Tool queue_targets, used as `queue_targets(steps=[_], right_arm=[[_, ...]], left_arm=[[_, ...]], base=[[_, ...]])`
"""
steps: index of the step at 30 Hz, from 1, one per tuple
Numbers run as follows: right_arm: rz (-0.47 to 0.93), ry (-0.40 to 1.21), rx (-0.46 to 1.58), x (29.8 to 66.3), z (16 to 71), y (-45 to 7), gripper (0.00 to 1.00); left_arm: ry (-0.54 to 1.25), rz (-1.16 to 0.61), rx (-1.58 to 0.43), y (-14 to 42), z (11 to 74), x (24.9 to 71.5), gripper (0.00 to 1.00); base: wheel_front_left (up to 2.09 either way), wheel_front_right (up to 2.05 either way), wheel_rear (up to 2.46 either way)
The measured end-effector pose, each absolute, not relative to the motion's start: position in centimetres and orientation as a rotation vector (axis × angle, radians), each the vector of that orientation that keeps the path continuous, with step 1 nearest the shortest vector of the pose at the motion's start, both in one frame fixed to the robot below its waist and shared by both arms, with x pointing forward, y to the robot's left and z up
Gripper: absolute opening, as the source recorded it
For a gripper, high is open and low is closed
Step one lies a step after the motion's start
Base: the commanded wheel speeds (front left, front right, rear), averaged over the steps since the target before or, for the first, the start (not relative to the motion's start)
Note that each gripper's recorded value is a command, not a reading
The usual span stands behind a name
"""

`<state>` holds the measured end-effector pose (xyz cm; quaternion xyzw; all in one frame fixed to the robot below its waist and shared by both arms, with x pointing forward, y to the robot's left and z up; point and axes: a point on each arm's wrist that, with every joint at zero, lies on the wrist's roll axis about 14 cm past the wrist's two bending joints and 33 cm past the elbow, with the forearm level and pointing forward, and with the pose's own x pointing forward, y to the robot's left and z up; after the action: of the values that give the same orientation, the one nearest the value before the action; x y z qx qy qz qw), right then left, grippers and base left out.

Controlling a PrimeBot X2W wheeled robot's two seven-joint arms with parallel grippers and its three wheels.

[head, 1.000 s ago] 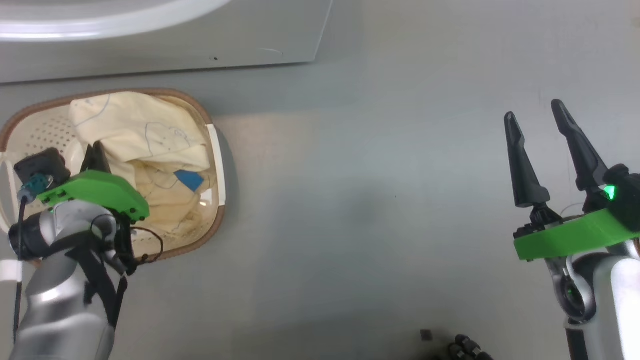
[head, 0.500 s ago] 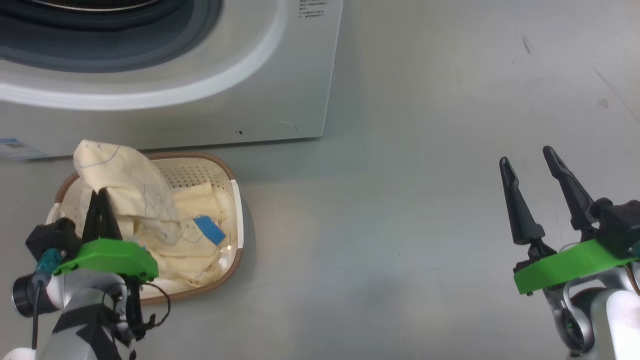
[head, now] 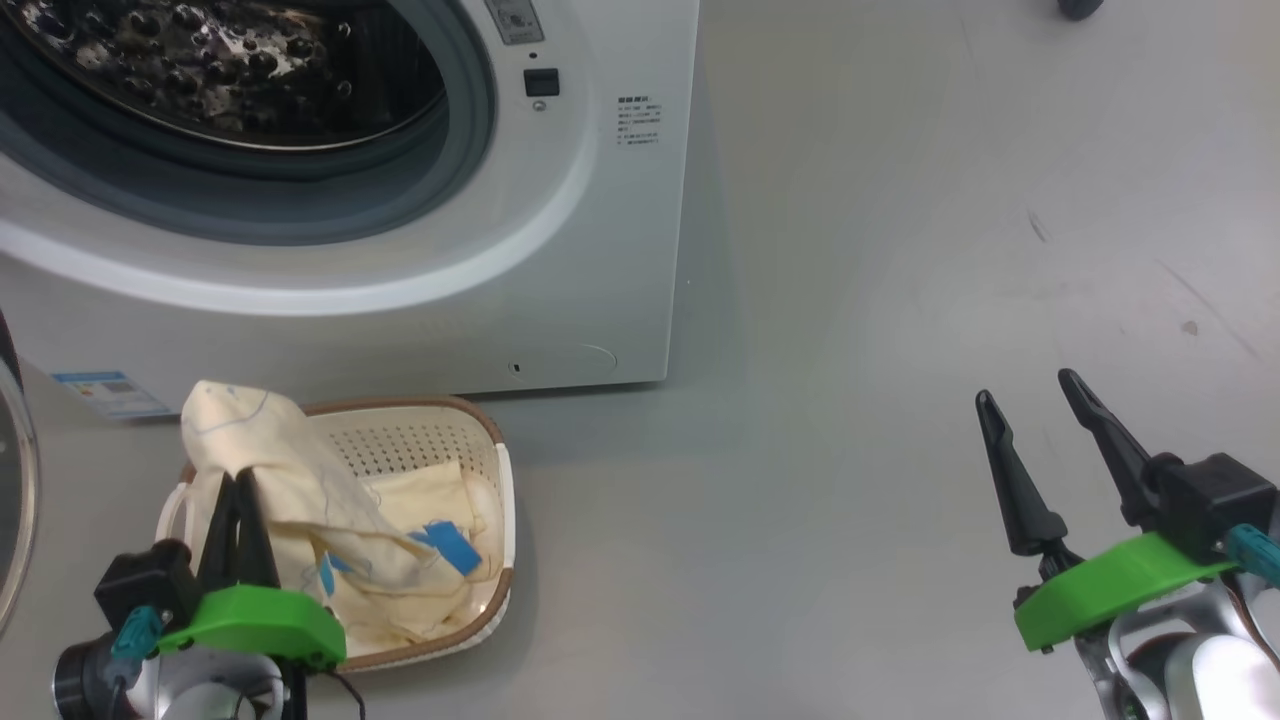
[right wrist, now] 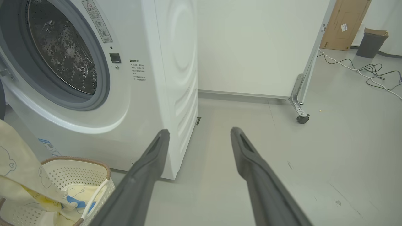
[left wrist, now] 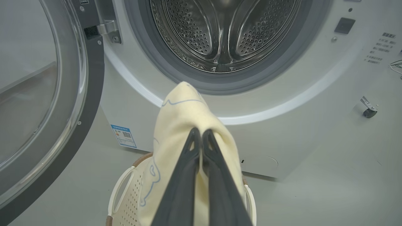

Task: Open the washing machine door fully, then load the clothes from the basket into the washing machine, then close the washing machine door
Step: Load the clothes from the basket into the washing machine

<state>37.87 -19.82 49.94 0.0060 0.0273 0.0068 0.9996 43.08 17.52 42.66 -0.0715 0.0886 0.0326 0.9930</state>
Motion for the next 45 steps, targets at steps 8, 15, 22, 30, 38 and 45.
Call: queue_targets(steps=[8, 15, 22, 30, 38, 45], right_arm=[[0.033, 0.031, 0.002, 36.3, 51.4, -19.2, 1.00], [0.043, 0.017, 0.004, 35.3, 52.1, -18.8, 1.00], [0.043, 0.041, 0.008, 34.4, 51.4, -18.7, 1.00], [0.050, 0.040, 0.011, 34.5, 51.5, -18.4, 1.00], [0.056, 0.040, 0.012, 34.7, 51.5, -18.2, 1.00], [0.060, 0.051, 0.015, 34.8, 51.2, -18.1, 1.00]], left_arm=[[0.131, 0.035, -0.148, 16.8, 45.1, 40.6, 0.00], [0.131, 0.026, -0.147, 16.6, 45.8, 39.1, 0.00], [0.134, 0.018, -0.145, 16.4, 45.9, 38.5, 0.00], [0.148, 0.025, -0.143, 16.5, 45.6, 38.3, 0.00], [0.149, 0.027, -0.137, 16.7, 45.6, 38.3, 0.00], [0.147, 0.019, -0.121, 16.8, 45.6, 38.8, 0.00]], base=[[0.00, 0.00, 0.00], [0.00, 0.00, 0.00], [0.00, 0.00, 0.00], [0.00, 0.00, 0.00], [0.00, 0.00, 0.00], [0.00, 0.00, 0.00]])
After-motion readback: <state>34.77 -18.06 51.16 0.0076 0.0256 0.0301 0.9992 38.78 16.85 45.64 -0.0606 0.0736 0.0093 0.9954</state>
